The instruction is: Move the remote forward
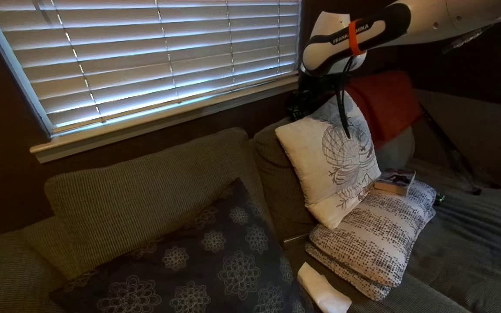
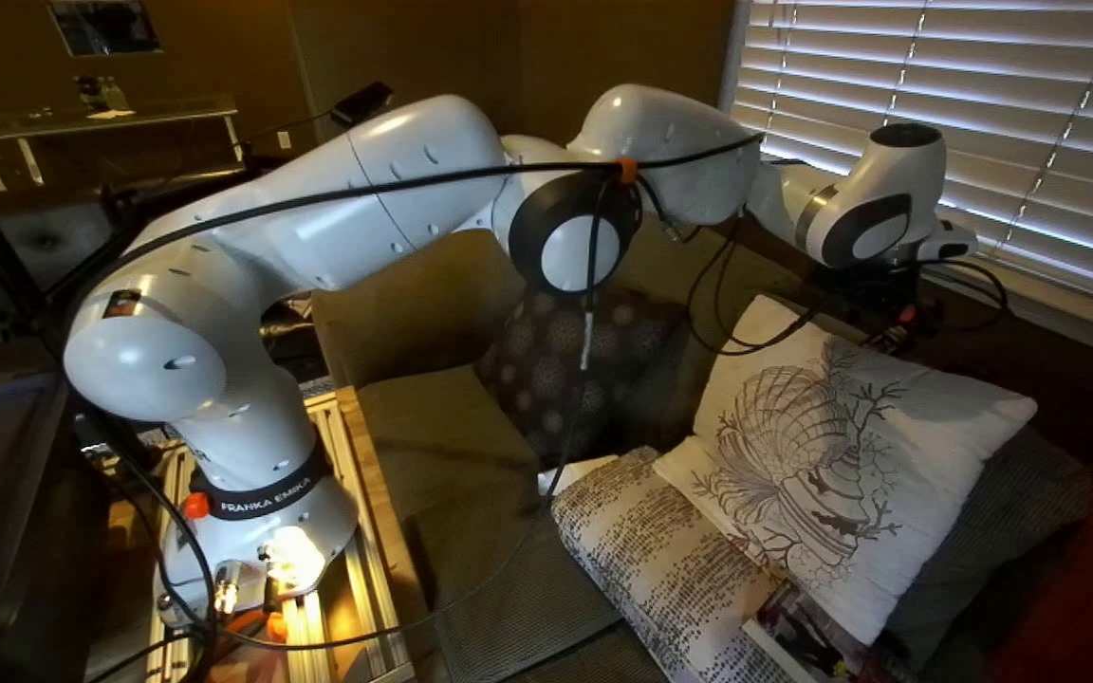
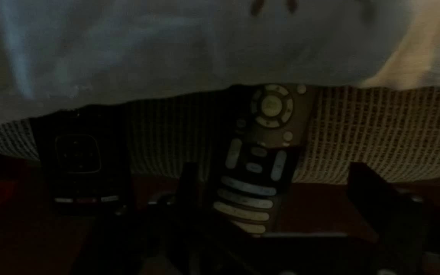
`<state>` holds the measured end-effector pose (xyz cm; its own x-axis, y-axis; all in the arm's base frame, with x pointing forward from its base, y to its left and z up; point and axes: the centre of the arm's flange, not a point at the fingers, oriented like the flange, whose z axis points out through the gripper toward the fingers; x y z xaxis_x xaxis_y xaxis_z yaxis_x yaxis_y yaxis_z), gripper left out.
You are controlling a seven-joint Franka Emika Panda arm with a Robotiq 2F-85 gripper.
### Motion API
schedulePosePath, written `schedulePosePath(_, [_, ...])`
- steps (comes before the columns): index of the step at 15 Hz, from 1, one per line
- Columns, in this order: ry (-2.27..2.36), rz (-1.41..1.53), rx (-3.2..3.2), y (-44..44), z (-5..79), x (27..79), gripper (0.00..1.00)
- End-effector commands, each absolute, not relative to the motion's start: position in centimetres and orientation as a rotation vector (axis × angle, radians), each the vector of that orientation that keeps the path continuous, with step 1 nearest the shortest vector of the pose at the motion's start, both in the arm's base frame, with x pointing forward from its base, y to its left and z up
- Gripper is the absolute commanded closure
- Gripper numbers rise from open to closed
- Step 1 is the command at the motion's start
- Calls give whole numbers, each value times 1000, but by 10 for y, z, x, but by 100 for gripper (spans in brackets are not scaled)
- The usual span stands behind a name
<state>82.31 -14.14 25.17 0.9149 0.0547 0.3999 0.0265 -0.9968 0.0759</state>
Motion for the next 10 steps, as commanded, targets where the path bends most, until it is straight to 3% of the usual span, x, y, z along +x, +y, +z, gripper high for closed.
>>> schedulePosePath(1, [116,731,3006,-150,246,845,0])
schedulePosePath(10, [27,795,3008,-153,230,851,0])
